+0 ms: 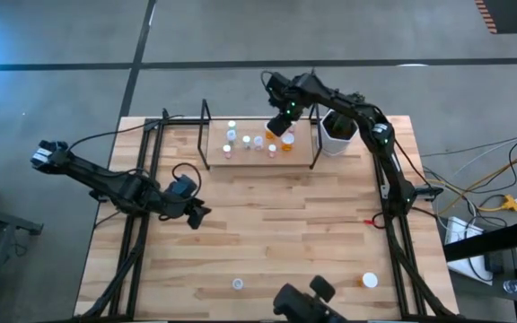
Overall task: Pick and place medicine bottles onto shelf by color
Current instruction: Put the blue pill bottle on the shelf
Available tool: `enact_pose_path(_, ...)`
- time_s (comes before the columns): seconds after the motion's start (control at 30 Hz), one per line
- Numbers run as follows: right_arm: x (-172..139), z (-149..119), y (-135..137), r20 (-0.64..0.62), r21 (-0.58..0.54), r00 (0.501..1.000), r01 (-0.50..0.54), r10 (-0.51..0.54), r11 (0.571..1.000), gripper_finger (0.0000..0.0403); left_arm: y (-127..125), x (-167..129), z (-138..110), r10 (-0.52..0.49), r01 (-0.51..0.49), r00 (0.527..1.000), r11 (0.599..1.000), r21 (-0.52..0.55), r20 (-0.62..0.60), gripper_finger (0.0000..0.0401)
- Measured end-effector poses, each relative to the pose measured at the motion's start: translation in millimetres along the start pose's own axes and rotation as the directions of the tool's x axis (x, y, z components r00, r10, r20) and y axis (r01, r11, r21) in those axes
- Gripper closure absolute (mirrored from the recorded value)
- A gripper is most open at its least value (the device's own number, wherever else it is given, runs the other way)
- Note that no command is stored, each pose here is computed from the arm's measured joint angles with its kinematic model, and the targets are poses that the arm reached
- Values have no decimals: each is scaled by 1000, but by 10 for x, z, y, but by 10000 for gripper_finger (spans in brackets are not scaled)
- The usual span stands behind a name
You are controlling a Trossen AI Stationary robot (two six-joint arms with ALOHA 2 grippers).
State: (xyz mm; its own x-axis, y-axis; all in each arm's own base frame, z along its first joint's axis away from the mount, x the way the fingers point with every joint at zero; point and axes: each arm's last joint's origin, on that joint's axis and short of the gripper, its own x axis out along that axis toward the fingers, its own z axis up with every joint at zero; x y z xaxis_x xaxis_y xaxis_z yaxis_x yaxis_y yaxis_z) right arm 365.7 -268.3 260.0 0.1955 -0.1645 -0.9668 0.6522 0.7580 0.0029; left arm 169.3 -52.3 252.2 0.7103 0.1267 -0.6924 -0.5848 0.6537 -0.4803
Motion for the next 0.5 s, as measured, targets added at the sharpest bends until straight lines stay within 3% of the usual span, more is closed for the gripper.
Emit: enact_pose_path(0.5,204,-103,17,-73,10,997,14,-13,1000,298,5,-122,32,-80,82,996,996,48,-25,204)
